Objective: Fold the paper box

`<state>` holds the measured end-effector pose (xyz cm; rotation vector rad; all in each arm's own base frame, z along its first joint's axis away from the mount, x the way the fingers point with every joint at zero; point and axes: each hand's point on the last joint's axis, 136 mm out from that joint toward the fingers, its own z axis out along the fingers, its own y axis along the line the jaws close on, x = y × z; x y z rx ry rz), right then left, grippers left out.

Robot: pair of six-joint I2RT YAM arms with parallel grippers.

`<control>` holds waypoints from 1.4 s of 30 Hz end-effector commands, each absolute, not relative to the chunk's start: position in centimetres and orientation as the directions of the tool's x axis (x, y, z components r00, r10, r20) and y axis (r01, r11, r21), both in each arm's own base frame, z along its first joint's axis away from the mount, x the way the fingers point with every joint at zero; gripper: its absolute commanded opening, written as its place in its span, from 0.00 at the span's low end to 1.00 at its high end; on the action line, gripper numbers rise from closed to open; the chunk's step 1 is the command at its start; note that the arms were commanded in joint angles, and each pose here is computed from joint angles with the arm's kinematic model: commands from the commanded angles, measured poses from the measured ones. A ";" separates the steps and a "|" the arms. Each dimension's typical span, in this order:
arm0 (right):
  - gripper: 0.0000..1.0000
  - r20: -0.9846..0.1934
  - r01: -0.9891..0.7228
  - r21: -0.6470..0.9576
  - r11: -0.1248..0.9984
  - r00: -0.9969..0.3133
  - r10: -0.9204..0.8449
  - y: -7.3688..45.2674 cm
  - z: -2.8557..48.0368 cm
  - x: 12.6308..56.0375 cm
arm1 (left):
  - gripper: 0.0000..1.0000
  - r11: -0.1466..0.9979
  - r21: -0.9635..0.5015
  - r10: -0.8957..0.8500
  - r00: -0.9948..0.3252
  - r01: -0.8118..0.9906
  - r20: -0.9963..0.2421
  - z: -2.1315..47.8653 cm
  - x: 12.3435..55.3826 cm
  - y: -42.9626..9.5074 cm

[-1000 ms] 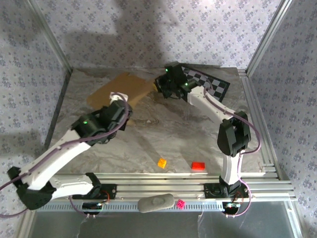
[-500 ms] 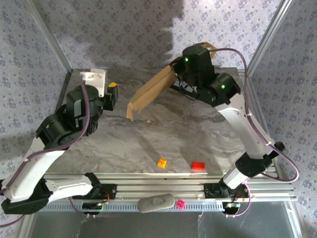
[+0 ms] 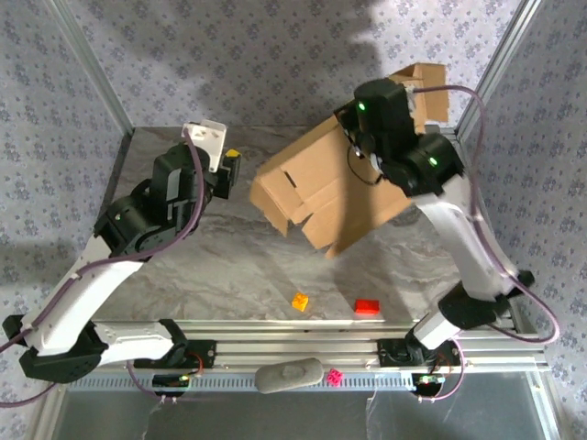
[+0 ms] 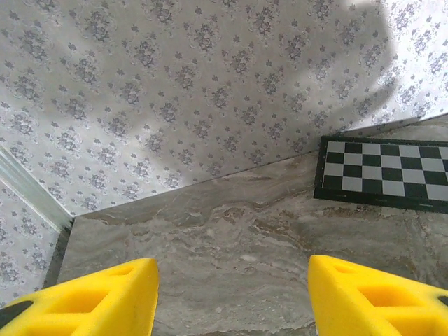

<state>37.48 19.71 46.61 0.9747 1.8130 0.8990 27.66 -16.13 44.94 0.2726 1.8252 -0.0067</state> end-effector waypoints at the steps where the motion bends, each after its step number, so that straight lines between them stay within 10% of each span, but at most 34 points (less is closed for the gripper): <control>1: 0.00 -0.072 0.371 0.896 0.245 -0.422 0.904 24.2 39.8 44.3 | 0.58 0.980 0.080 0.127 -0.269 0.180 -0.955 45.0 27.3 -15.9; 12: 0.00 0.122 0.227 0.973 0.027 -0.616 0.778 28.9 30.3 55.6 | 0.57 0.986 -0.034 0.039 -0.425 0.163 -0.904 39.9 25.4 -14.9; 30: 0.00 0.157 0.094 0.988 -0.126 -0.584 0.796 27.5 29.4 51.3 | 0.58 0.953 -0.303 -0.244 -0.612 -0.008 -0.752 37.0 29.4 -14.6; 42: 0.00 0.168 0.086 0.985 -0.147 -0.616 0.769 34.7 30.3 50.6 | 0.57 0.729 -0.663 -0.586 -0.656 -0.170 -0.476 38.2 32.8 -13.5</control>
